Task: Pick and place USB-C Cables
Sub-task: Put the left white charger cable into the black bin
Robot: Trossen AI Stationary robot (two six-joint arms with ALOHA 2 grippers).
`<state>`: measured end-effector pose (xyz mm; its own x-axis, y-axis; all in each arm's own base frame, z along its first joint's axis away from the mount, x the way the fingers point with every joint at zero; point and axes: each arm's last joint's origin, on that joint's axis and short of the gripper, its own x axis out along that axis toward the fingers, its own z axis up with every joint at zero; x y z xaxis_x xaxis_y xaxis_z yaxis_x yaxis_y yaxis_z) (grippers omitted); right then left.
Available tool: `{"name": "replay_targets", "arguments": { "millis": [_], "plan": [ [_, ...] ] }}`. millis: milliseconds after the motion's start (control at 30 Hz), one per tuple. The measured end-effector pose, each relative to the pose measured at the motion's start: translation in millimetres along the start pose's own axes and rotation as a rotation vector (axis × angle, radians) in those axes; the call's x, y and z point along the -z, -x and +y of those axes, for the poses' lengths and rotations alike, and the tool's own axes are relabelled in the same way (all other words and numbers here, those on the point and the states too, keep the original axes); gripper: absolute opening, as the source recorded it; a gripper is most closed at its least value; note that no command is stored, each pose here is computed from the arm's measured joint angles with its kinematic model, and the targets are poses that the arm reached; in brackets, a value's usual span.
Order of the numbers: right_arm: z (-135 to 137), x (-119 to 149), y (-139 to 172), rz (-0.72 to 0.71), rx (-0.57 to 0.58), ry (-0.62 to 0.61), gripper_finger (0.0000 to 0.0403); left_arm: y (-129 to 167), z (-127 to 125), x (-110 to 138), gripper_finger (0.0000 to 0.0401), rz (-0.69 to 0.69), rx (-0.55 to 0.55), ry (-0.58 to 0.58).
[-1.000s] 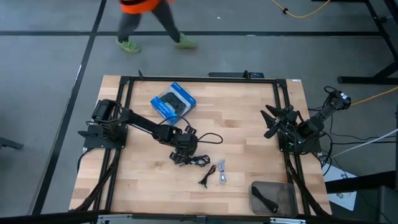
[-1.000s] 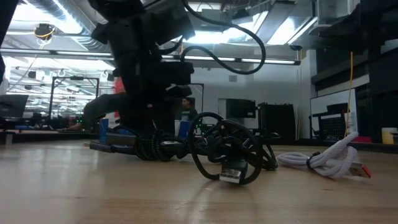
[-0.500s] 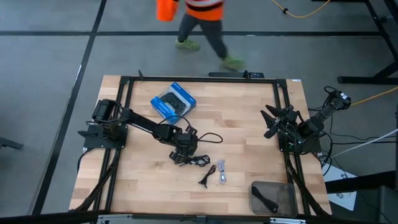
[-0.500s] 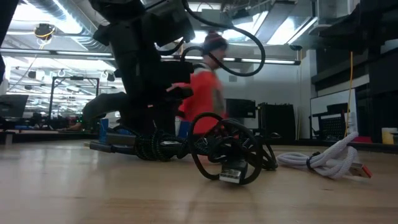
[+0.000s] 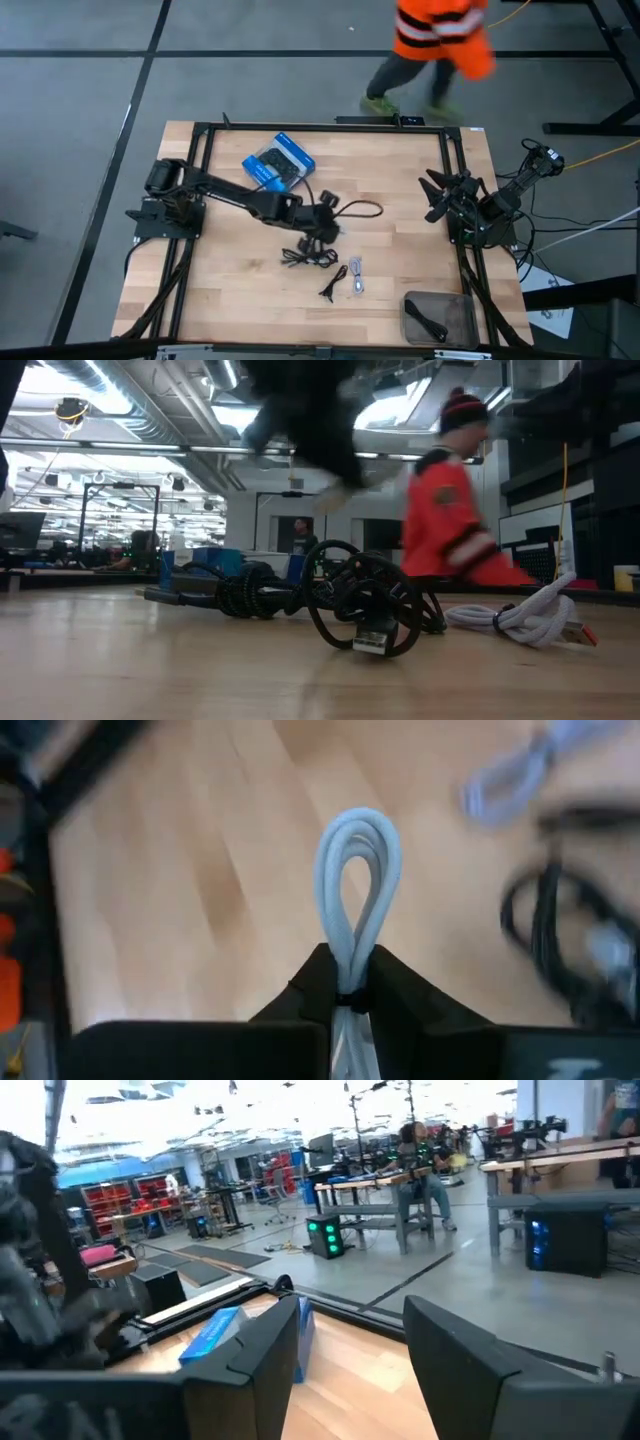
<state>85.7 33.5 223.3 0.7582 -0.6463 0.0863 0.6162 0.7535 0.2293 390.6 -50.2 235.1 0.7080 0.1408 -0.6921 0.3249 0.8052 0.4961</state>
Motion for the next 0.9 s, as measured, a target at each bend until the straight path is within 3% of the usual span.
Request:
{"name": "replay_targets", "arguments": {
  "millis": [100,267,367,567,733,900],
  "plan": [
    [3,2,0,-0.008,-0.073,0.031,0.0184,15,20,-31,0.0028,-0.160,-0.076,0.038],
    [15,9,3,-0.009,-0.482,-0.016,0.0184,20,34,-58,0.0028,-0.341,-0.156,0.055],
    [21,12,5,0.027,-0.609,-0.083,0.0184,5,32,-62,0.0028,-0.361,-0.171,0.021],
    [28,23,4,0.108,-0.602,-0.116,0.0184,-36,32,-78,0.0028,-0.307,-0.247,0.008],
    [31,34,1,0.150,-0.460,-0.093,0.0184,-49,39,-89,0.0028,-0.180,-0.346,0.026],
    [34,41,-1,0.180,-0.421,-0.110,0.0184,-51,41,-89,0.0028,-0.098,-0.372,0.045]
  ]
}}
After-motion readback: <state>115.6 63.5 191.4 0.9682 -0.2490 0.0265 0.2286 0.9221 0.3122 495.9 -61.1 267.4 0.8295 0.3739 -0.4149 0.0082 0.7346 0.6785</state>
